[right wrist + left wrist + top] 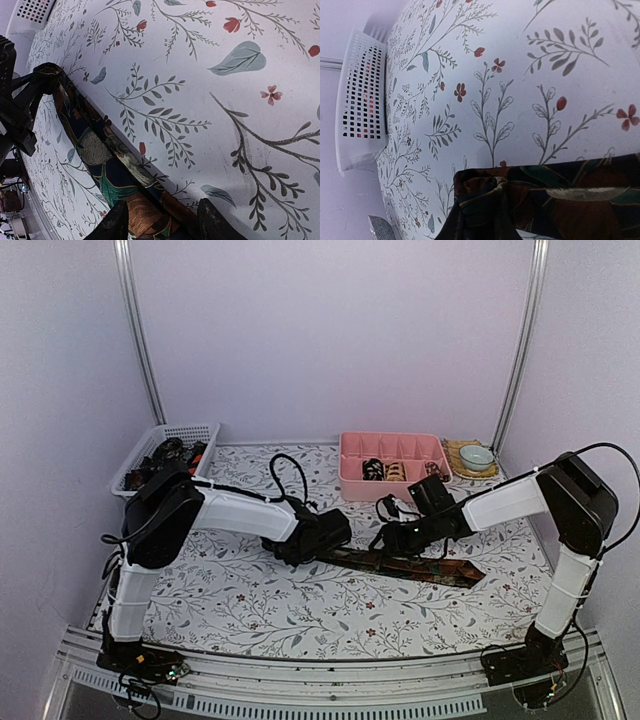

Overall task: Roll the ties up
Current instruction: Roll the tie at the center of the board.

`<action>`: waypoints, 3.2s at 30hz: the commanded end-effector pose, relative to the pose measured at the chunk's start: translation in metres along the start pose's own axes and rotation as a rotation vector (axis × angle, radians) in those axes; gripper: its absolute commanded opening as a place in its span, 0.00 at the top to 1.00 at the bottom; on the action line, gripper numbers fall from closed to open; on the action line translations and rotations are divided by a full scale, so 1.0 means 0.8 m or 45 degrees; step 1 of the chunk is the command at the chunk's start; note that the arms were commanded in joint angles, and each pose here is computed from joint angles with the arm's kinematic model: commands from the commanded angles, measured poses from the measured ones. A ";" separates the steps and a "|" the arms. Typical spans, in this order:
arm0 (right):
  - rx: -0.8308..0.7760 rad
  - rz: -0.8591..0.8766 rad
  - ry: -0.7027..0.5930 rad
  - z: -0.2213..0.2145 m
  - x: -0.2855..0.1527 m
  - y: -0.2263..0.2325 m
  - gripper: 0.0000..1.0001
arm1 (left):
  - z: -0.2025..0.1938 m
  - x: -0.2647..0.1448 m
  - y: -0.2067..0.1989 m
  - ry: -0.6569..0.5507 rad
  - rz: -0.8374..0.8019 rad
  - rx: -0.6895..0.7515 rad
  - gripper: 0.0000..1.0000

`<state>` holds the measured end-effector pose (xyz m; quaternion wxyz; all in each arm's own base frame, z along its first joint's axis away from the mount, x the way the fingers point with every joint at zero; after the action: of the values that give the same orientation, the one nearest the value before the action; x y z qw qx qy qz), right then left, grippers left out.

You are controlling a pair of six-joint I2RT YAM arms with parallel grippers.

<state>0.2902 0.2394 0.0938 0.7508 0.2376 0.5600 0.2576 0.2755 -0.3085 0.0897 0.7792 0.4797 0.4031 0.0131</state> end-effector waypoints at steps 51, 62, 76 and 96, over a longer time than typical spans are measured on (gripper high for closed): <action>0.040 -0.056 0.057 0.011 -0.003 0.017 0.53 | 0.016 -0.047 0.017 -0.149 -0.169 0.045 0.46; 0.031 -0.014 0.029 0.026 -0.007 0.034 0.52 | 0.028 -0.069 0.039 -0.252 -0.286 -0.060 0.29; -0.059 0.204 0.090 0.034 0.040 0.143 0.50 | -0.035 -0.039 0.176 -0.467 -0.841 -0.714 0.22; 0.160 0.343 0.244 0.012 0.175 0.184 0.52 | -0.045 0.048 0.145 -0.363 -1.058 -0.635 0.61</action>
<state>0.3149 0.4304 0.1287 0.6600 0.3183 0.5784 0.3585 0.3149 -0.1992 0.1460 0.8575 0.0795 0.4444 -0.2468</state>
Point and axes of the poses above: each gripper's point midway between its finger pads, its own x axis out along the fingers, its own y axis along the line the jaws close on, z = x × y, the point moved 9 cm from there along -x, back along the fingers, and after that the axes turned 13 degrees about x, right-handed, at the moved point
